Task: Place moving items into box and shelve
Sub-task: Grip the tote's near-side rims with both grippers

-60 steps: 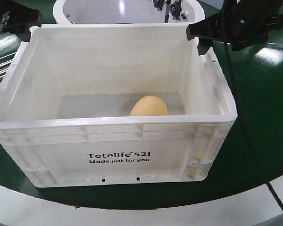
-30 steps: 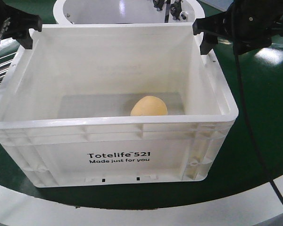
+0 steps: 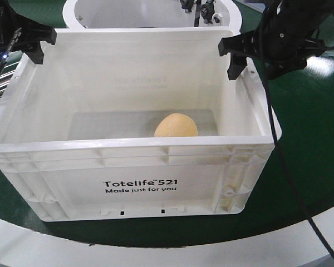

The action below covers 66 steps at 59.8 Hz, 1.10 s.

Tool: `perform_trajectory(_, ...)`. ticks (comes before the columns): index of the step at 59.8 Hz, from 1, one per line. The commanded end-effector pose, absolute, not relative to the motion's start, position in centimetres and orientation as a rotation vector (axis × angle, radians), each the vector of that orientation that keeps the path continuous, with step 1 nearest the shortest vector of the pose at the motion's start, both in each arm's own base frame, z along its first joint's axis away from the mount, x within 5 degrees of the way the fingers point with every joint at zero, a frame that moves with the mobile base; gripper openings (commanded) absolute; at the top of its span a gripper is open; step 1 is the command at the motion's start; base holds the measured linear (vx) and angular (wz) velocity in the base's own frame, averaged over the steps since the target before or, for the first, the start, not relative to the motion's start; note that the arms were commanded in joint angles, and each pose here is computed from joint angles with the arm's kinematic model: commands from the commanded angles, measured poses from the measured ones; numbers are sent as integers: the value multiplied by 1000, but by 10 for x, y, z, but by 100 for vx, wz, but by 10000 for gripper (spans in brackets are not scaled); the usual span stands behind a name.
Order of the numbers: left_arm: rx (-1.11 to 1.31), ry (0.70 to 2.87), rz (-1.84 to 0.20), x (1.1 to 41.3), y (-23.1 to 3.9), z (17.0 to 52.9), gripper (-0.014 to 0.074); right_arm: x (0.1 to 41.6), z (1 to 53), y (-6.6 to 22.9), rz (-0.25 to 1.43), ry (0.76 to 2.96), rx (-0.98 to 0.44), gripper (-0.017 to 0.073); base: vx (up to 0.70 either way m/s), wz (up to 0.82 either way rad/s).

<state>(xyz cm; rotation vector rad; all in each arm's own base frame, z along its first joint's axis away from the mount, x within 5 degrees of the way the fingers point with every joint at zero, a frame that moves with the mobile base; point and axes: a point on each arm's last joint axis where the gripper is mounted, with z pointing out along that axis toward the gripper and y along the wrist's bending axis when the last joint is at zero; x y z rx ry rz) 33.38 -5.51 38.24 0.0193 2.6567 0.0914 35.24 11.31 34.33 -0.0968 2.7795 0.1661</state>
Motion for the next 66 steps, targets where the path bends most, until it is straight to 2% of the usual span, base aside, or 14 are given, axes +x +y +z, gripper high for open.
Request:
perform_trajectory(1, 15, 2576, 91, 325, -52, 404, 544, 347, 367, 109, 190, 2688, -102, 527, 0, 0)
perform_trajectory(30, 22, 2647, 97, 342, -56, 381, 487, 354, 363, 115, 244, 2658, -144, 447, 0, 0)
perform_trajectory(53, 22, 2715, 43, 355, -64, 360, 479, 365, 338, 118, 212, 2754, -167, 445, 0, 0)
perform_trajectory(61, 22, 2714, 48, 355, -63, 360, 395, 364, 337, 118, 207, 2764, -168, 395, 0, 0)
perform_trajectory(66, 24, 2712, 59, 355, -63, 360, 285, 364, 337, 118, 207, 2764, -168, 328, 0, 0)
